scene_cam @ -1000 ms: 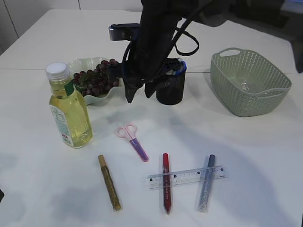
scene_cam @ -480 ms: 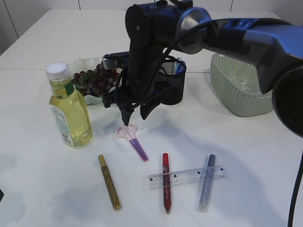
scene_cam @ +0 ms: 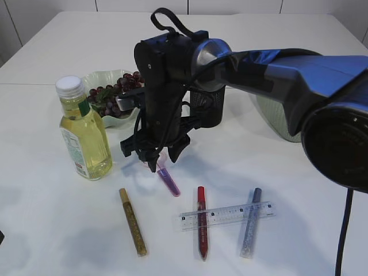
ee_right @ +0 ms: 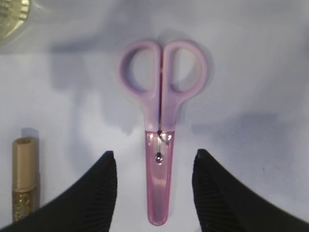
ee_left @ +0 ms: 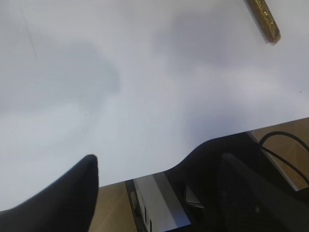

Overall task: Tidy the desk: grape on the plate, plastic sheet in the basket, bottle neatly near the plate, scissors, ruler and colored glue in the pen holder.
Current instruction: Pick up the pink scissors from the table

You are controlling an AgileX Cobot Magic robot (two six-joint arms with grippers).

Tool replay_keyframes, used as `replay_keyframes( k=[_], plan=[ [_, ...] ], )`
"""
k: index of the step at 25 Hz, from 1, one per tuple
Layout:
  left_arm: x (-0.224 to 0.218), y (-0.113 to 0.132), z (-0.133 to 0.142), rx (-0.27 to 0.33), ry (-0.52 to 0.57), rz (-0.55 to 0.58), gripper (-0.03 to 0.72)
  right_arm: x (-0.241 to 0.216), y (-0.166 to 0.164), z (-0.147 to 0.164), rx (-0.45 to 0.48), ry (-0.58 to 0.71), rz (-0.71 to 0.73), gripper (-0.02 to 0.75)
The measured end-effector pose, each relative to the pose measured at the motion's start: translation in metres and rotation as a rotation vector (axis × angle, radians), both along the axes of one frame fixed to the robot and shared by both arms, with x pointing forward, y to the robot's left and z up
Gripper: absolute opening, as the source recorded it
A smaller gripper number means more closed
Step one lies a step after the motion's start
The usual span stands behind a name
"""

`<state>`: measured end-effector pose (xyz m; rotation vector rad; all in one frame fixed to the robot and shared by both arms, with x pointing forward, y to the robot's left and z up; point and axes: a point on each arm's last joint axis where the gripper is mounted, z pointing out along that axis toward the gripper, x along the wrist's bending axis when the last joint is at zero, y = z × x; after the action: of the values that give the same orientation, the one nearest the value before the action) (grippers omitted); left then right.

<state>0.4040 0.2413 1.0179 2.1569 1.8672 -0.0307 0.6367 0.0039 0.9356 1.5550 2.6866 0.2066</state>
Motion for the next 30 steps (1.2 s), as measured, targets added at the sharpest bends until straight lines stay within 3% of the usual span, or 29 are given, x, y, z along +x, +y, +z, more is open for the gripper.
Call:
replay_keyframes(
  k=[11,30],
  plan=[
    [0.000,0.000,0.000,0.000,0.000,0.000,0.560,0.002,0.001,-0.024,-0.030,0.030,-0.002,0.405],
    [0.000,0.001,0.000,0.011,-0.006,-0.005,0.560,0.002,0.000,-0.026,-0.036,0.028,-0.004,0.405]
  ],
)
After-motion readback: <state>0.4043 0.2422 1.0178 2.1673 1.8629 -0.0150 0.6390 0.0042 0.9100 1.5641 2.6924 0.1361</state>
